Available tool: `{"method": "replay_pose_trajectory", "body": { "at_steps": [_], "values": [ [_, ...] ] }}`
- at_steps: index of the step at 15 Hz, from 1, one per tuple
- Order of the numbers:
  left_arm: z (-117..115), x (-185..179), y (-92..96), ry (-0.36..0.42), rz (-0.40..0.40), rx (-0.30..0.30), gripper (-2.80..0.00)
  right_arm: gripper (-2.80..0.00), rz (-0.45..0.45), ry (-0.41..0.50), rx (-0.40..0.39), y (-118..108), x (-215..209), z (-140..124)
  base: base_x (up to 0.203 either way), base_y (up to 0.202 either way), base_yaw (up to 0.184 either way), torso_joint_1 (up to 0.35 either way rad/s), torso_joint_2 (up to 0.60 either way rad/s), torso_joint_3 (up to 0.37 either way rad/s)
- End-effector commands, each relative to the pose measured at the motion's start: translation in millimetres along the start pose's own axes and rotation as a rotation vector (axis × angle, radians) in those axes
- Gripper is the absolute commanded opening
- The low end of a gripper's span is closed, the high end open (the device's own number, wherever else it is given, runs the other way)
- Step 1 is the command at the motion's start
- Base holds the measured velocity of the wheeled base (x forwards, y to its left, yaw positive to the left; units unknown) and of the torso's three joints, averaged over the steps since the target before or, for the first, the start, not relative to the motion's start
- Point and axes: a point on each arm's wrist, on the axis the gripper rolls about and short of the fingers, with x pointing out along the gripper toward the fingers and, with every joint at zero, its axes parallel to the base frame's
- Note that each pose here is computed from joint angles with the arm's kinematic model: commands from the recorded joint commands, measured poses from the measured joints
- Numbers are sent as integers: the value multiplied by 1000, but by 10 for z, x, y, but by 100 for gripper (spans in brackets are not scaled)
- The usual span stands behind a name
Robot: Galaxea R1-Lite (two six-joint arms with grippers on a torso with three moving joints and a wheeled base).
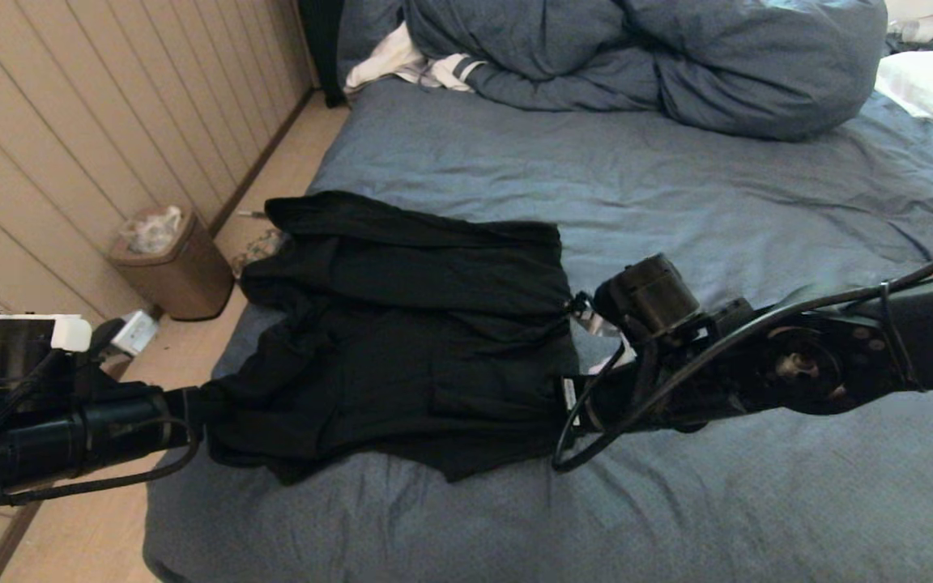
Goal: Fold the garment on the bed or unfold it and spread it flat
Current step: Unford the black T-shirt
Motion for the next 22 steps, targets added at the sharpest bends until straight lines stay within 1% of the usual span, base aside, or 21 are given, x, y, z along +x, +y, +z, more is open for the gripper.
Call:
{"method": "replay_pose_trajectory", "body": {
  "at_steps": [1,2,4,5,7,11,13,14,16,19,22],
  "values": [
    [-61,-119,-44,-11,-8,10,-280,-280,7,-24,1,-30,-239,-72,0,0,0,0,0,0],
    [-88,-193,-82,-18,-14,18,-280,-280,5,-22,0,-60,-315,-138,0,0,0,0,0,0],
    [-182,-345,-134,14,-15,31,-280,-280,-6,-27,4,-149,-466,-245,0,0,0,0,0,0],
    [-224,-420,-155,30,-16,52,-280,-280,-11,-24,6,-181,-539,-291,0,0,0,0,0,0],
    [-335,-612,-206,63,-19,97,-280,-280,-30,34,8,-247,-661,-447,0,0,0,0,0,0],
    [-659,-890,-330,119,-69,143,-280,-280,-49,97,4,-364,-745,-750,0,0,0,0,0,0],
    [-851,-960,-370,181,-109,158,-280,-280,-55,119,3,-405,-766,-868,0,0,0,0,0,0],
    [-912,-991,-386,198,-125,165,-280,-280,-55,124,3,-417,-781,-908,0,0,0,0,0,0],
    [-1004,-1057,-394,219,-138,172,-280,-280,-63,144,0,-449,-791,-1000,0,0,0,0,0,0],
    [-1199,-1147,-386,289,-160,182,-280,-280,-78,188,-6,-498,-754,-1122,0,0,0,0,0,0],
    [-1334,-1170,-346,317,-158,180,-280,-280,-98,229,-6,-558,-713,-1225,0,0,0,0,0,0]
  ]
}}
